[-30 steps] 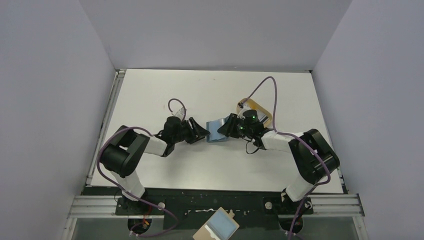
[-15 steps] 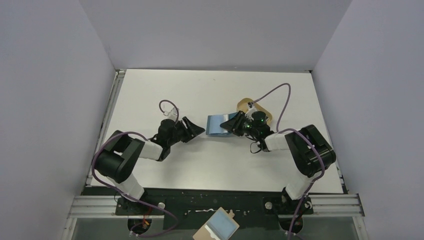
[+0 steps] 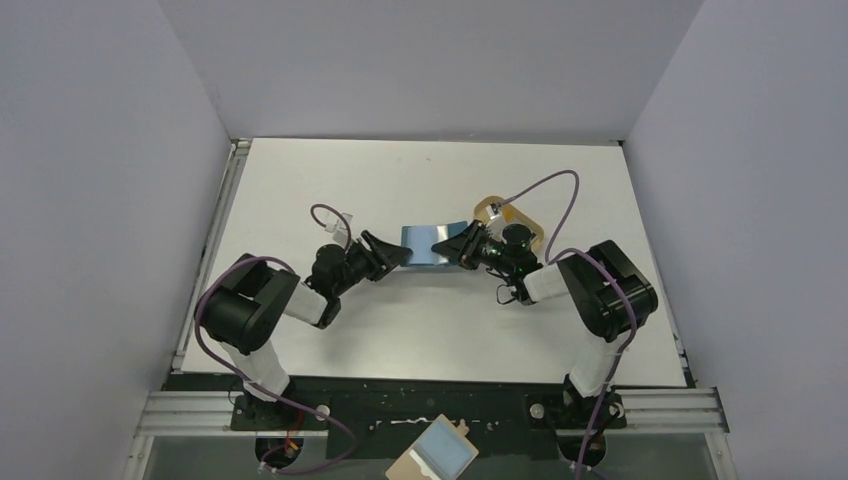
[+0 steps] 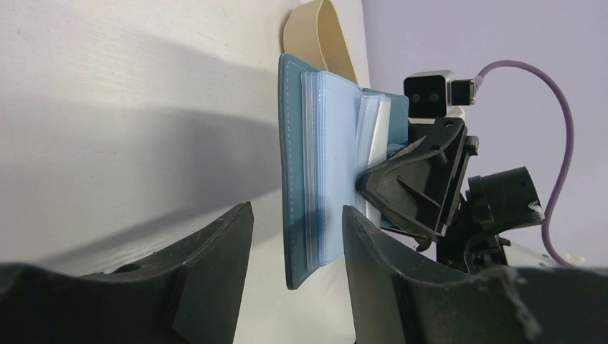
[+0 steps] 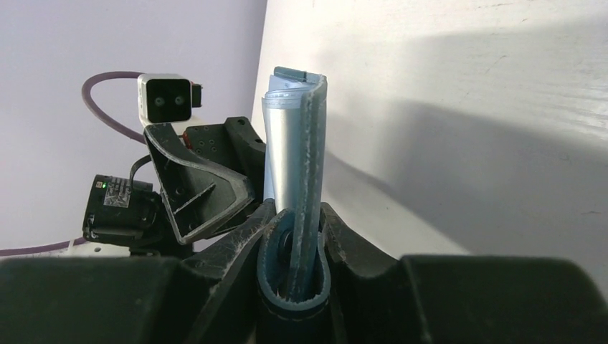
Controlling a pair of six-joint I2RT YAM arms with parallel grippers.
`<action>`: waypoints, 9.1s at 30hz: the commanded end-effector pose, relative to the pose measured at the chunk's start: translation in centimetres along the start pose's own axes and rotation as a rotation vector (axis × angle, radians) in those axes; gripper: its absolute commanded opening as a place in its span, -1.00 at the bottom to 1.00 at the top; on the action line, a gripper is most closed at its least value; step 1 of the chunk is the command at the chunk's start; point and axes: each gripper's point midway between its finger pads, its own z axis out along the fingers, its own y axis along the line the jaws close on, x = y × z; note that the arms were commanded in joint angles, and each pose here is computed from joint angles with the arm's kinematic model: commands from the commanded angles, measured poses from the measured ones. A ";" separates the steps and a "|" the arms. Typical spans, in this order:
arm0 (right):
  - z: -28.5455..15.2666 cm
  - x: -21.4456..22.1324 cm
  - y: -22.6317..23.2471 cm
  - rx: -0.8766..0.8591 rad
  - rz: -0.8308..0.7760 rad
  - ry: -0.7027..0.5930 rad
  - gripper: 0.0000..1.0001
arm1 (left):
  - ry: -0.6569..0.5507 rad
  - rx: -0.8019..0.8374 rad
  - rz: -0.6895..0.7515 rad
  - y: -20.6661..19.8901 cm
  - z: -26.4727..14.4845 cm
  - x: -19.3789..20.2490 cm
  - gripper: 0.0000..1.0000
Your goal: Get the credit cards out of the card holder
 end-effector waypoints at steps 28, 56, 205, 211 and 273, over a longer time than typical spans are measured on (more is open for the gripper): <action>0.7 -0.4 2.1 -0.082 -0.064 0.015 -0.33 | -0.169 0.123 0.046 -4.3 -1.9 -4.0 -1.00; -0.5 0.4 -0.9 0.678 -0.621 0.042 0.95 | 0.000 -0.294 0.181 4.9 -3.7 0.5 -1.00; -2.2 7.1 -4.5 0.102 0.002 0.029 -1.00 | 0.200 -0.513 0.148 11.2 -3.1 5.4 -1.00; -5.4 6.1 -3.9 0.212 -0.095 0.125 -1.00 | 0.210 -0.498 0.154 10.8 -2.9 5.4 -1.00; -13.8 -12.2 -9.9 0.504 0.106 -0.092 -0.48 | 0.243 -0.464 0.170 9.6 -2.2 5.4 -1.00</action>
